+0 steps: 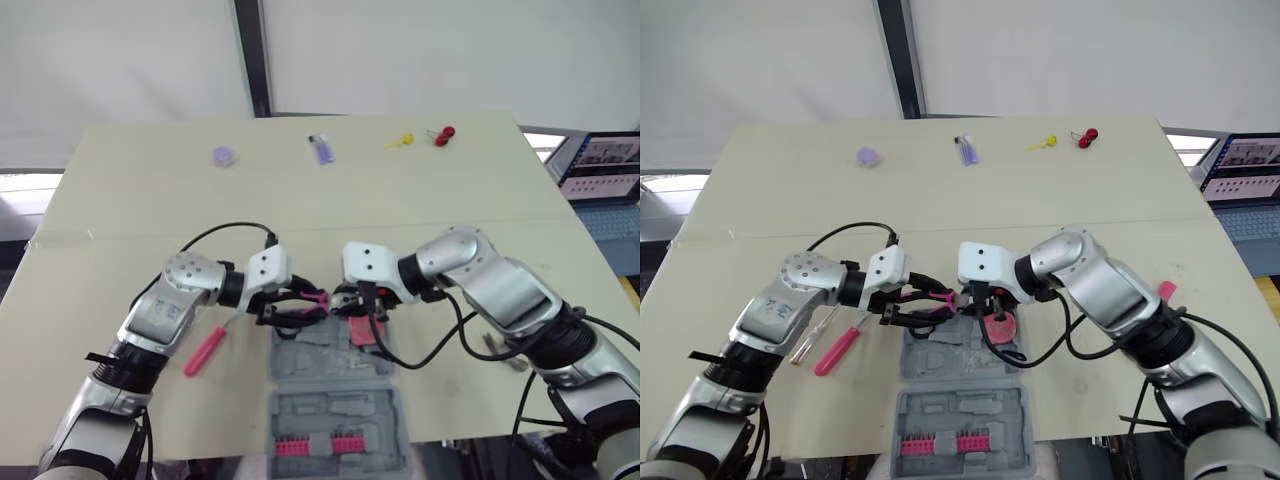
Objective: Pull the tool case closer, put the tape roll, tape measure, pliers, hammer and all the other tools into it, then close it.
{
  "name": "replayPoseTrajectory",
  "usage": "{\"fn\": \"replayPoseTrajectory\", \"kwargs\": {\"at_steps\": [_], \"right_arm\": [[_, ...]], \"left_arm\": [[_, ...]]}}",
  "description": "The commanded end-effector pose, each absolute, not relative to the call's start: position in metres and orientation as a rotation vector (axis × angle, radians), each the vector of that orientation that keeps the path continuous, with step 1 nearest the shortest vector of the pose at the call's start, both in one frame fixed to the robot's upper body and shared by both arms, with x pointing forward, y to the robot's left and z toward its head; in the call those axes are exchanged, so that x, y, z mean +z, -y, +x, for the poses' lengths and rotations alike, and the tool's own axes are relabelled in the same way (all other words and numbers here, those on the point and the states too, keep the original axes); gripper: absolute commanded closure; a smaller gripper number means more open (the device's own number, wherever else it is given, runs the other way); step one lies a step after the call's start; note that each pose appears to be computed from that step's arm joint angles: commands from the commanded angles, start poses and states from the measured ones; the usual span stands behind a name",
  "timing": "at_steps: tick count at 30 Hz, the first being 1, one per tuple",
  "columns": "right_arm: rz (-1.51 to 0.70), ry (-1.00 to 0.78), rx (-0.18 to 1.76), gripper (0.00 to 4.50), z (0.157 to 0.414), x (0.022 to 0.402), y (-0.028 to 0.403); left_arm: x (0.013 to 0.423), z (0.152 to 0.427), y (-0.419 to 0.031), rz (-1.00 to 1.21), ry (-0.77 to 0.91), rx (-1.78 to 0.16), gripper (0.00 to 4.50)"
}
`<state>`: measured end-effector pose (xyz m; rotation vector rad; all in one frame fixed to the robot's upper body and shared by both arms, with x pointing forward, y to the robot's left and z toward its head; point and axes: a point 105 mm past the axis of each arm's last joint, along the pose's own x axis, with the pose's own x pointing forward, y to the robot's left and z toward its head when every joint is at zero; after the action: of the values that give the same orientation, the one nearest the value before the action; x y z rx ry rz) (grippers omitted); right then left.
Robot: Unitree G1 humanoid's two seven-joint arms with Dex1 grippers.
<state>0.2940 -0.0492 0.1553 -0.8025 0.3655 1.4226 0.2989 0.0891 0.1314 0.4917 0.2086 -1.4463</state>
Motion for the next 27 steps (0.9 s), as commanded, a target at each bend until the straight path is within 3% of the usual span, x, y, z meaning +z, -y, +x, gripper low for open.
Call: {"fn": "replayPoseTrajectory", "kwargs": {"at_steps": [1,4,8,9,17,27], "right_arm": [[-0.827,-0.313,1.415,3.53,0.295,0.166,0.047],[-0.835,-0.280,1.408,3.53,0.296,0.169,0.047],[-0.851,-0.210,1.416,3.53,0.291,0.173,0.051],[-0.852,-0.197,1.423,3.53,0.287,0.173,0.053],[-0.846,-0.126,1.401,3.53,0.266,0.164,0.071],[-0.953,-0.241,1.394,3.53,0.247,0.159,0.079]], "left_arm": [[0.138,0.290,-0.081,0.517,-0.157,-1.487,2.00],[0.138,0.289,-0.081,0.505,-0.154,-1.486,2.00],[0.146,0.282,-0.089,0.468,-0.097,-1.508,0.10],[0.147,0.281,-0.094,0.472,-0.086,-1.504,0.00],[0.154,0.260,-0.150,0.438,0.104,-1.413,0.00],[0.121,0.218,-0.192,0.435,0.027,-1.365,0.00]]}}
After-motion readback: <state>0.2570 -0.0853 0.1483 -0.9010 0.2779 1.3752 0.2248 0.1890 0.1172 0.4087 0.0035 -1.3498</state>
